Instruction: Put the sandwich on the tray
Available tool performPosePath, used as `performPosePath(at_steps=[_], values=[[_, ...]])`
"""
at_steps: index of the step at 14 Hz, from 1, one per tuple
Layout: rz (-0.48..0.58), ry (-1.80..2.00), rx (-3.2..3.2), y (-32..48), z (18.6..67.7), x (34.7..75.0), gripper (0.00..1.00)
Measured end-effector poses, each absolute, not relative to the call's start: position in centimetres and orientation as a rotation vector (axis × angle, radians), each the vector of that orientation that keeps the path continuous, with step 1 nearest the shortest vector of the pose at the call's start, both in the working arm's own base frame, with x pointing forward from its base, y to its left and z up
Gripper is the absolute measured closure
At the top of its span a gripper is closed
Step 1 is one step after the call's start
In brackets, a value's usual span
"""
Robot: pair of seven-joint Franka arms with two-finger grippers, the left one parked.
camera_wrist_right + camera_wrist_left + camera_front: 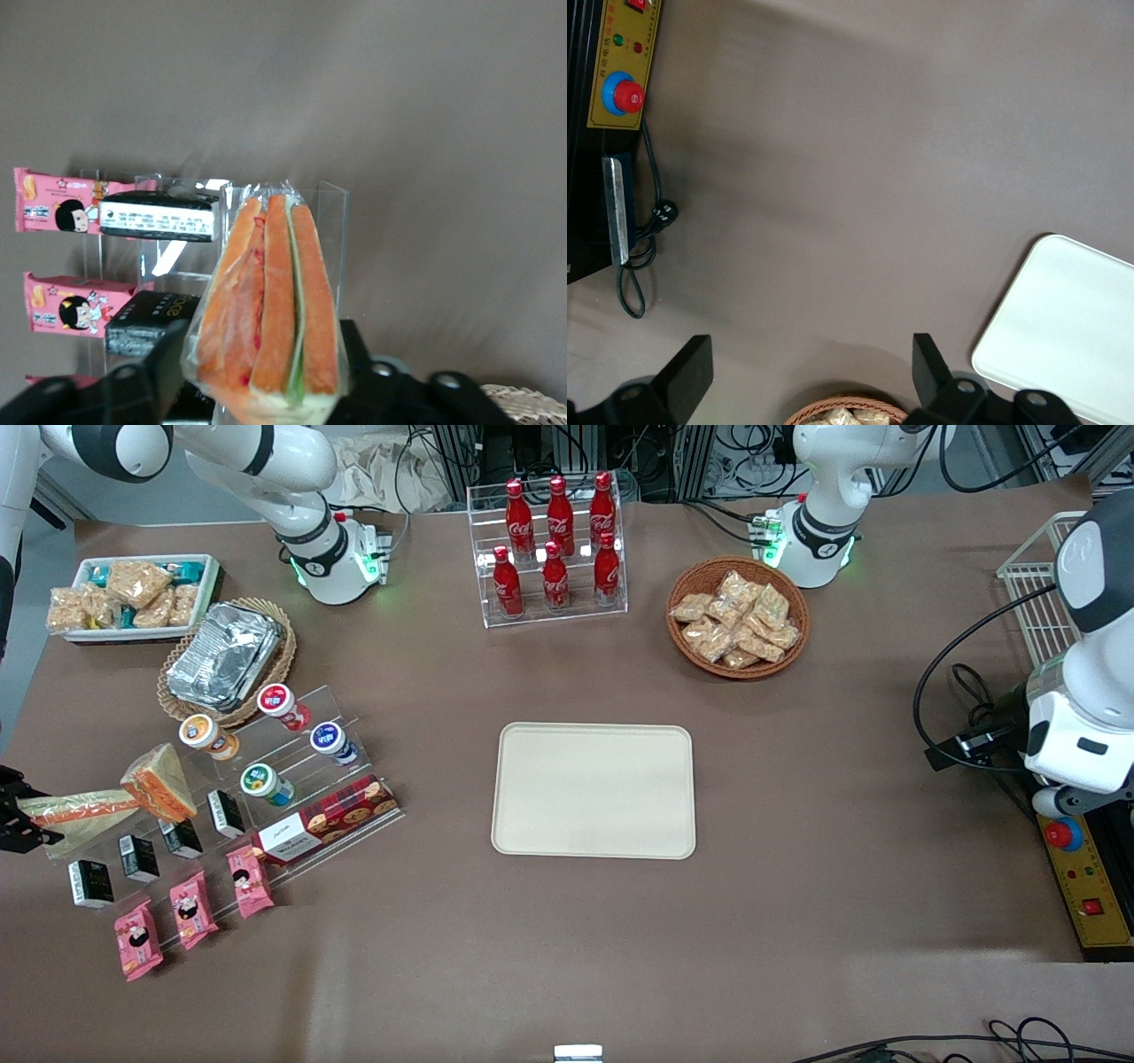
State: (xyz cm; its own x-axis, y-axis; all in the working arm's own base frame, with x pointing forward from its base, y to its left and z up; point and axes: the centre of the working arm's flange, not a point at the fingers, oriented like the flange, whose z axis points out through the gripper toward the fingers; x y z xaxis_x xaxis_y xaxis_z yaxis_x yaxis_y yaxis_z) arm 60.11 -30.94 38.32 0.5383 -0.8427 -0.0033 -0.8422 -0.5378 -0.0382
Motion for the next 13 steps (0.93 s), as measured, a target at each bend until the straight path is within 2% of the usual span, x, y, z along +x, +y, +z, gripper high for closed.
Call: performPosePath(at_steps=[1,3,5,7,10,13], values=[[-0.028,1.461,-2.741,-30.9,38.4,60.1,0.42],[-0.040,1.417,-2.762,-31.0,38.8,60.1,0.59],[-0.069,1.388,-2.773,-31.0,39.9,60.3,0.64],[-0.093,1.331,-2.794,-30.9,41.9,60.6,0.78],[-0.044,1.244,-2.808,-29.6,46.2,60.7,0.82],[-0.055,1.154,-2.827,-27.4,49.7,61.2,0.82]])
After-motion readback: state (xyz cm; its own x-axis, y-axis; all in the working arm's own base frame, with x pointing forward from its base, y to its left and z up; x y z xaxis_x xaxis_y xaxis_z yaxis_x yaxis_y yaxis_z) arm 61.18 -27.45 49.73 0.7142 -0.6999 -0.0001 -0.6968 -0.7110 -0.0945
